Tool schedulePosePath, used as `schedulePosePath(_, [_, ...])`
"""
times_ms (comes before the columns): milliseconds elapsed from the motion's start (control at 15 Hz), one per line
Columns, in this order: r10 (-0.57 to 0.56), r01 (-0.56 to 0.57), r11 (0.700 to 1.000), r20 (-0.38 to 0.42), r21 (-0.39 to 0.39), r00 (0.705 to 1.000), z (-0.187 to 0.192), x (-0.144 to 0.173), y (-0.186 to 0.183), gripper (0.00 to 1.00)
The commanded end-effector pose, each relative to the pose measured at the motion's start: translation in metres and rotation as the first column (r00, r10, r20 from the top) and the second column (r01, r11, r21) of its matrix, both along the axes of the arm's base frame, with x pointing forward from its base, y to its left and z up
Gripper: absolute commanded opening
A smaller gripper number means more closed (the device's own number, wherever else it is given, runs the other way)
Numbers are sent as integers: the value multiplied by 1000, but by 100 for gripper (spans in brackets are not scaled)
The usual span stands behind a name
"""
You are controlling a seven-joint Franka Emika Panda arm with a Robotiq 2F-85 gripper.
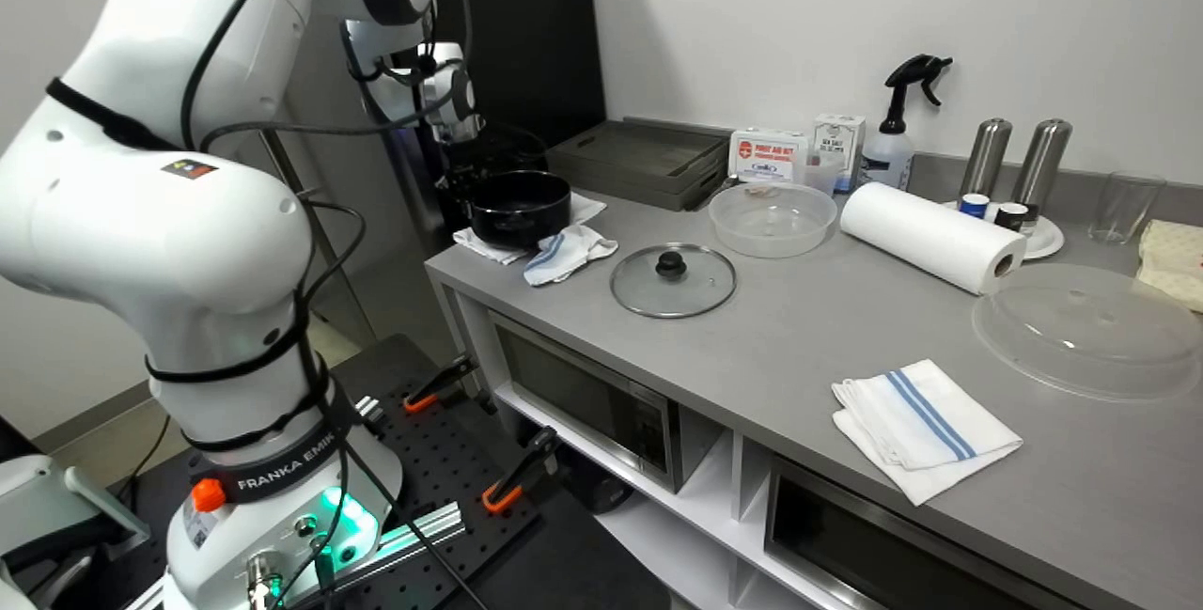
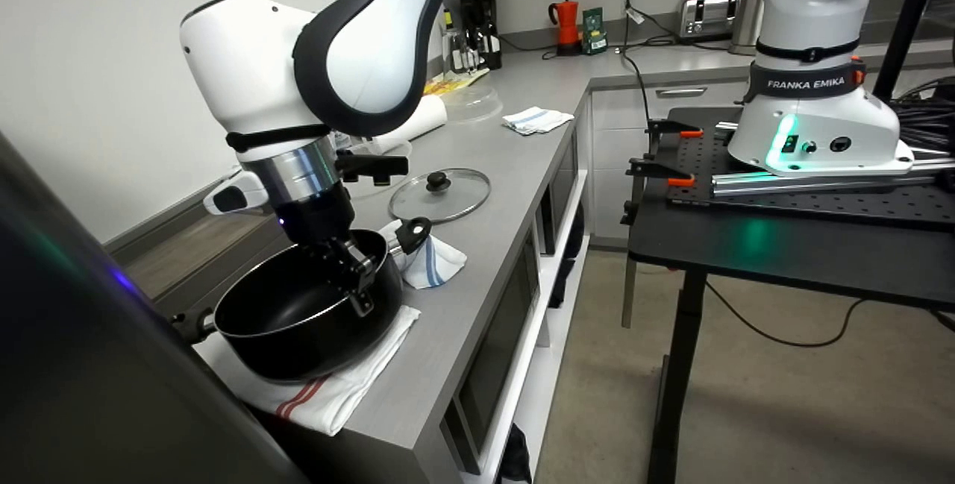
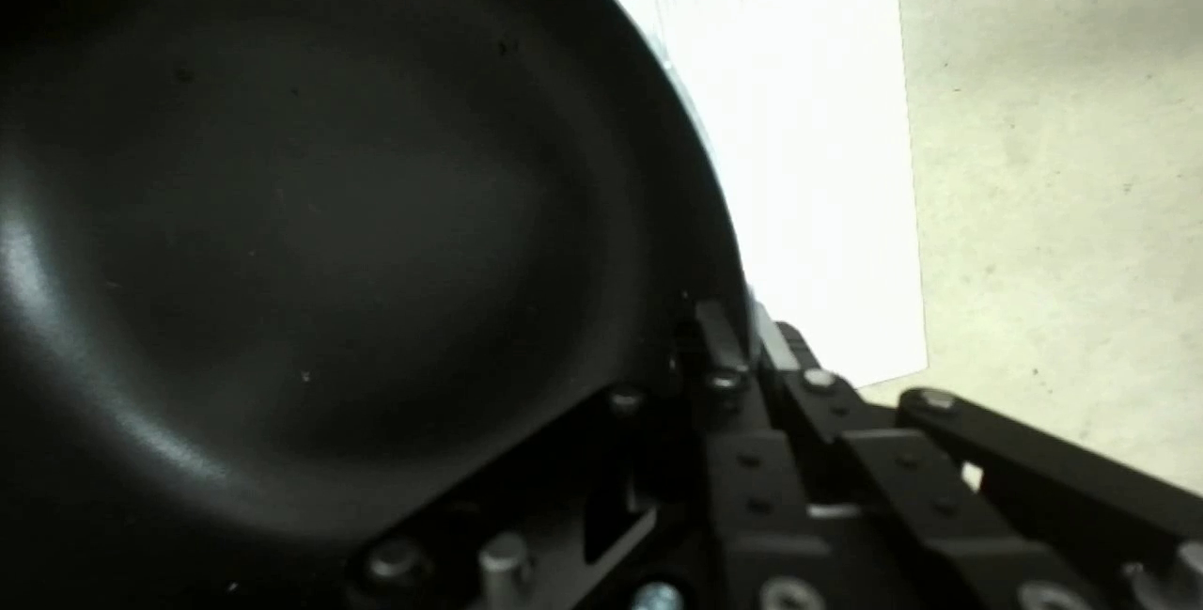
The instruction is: Move the pot from right to left.
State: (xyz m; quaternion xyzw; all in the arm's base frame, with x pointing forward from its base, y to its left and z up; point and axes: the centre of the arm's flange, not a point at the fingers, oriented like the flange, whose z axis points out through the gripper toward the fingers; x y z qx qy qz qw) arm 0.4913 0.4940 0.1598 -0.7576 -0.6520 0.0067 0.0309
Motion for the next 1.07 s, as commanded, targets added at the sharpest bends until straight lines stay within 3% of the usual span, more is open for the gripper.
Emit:
schedulePosePath(0, [-16,17,999,17,-27,1000,-2,16,21,1])
schedulePosePath(1000, [-24,24,999,-5,-33,1000,-32,19,32,1])
